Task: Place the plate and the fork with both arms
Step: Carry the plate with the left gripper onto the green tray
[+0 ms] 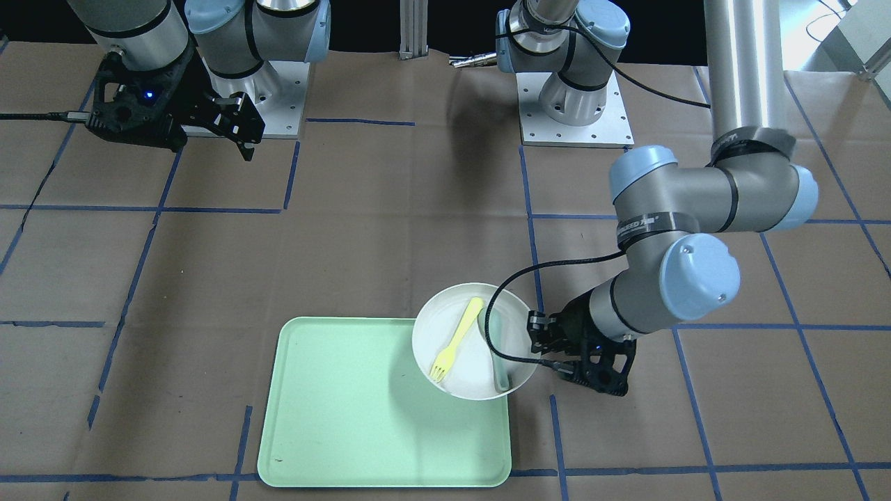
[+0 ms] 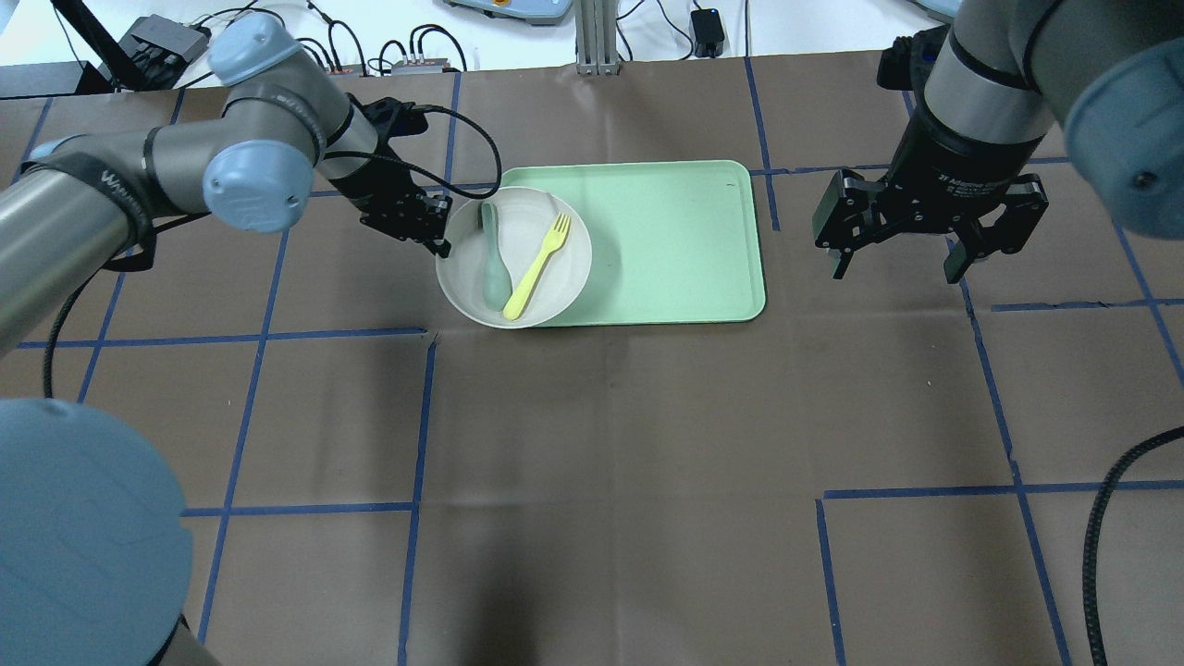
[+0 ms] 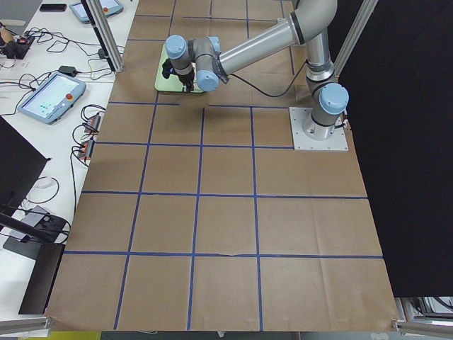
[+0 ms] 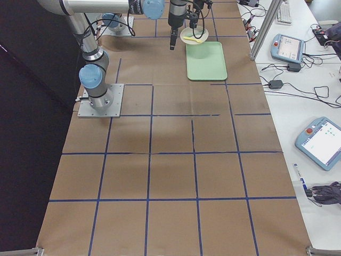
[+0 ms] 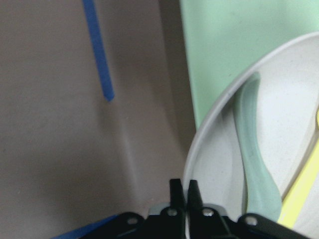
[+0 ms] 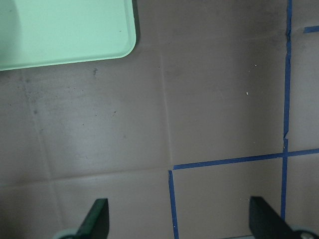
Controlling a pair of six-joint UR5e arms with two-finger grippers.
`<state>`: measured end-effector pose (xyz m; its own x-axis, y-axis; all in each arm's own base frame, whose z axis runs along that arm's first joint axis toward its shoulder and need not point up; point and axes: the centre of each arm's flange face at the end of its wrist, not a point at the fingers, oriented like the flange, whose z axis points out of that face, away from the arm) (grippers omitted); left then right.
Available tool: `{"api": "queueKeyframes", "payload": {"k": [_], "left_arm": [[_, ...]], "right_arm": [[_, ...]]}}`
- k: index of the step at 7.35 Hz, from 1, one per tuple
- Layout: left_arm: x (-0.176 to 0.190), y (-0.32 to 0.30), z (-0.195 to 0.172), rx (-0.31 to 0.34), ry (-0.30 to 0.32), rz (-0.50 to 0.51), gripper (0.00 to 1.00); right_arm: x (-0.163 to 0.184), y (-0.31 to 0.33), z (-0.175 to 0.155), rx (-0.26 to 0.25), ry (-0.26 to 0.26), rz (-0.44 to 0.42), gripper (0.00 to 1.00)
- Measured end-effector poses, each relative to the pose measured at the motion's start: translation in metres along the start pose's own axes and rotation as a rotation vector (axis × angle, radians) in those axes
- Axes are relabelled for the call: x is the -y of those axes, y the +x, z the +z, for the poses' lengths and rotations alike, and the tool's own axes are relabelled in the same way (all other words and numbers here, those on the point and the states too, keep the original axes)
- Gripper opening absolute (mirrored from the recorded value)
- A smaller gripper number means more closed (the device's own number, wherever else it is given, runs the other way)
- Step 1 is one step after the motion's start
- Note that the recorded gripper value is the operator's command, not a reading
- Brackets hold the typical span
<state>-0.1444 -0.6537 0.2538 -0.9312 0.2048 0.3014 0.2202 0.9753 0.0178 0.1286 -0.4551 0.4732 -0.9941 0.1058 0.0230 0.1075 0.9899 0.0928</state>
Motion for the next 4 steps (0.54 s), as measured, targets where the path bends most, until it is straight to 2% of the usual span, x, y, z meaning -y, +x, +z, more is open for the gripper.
{"api": "queueKeyframes", "payload": {"k": [2,4], "left_arm": [[0.045,0.043,0.028,-0.008,-0.013,0.002,0.0],[0.064,0.056,0.057,-0.016,-0.035,-0.005,0.0]], "right_arm": [[0.0,0.0,0.0,0.0,0.0,0.0,1.0],[0.0,0.0,0.0,0.0,0.001,0.0,1.0]]}}
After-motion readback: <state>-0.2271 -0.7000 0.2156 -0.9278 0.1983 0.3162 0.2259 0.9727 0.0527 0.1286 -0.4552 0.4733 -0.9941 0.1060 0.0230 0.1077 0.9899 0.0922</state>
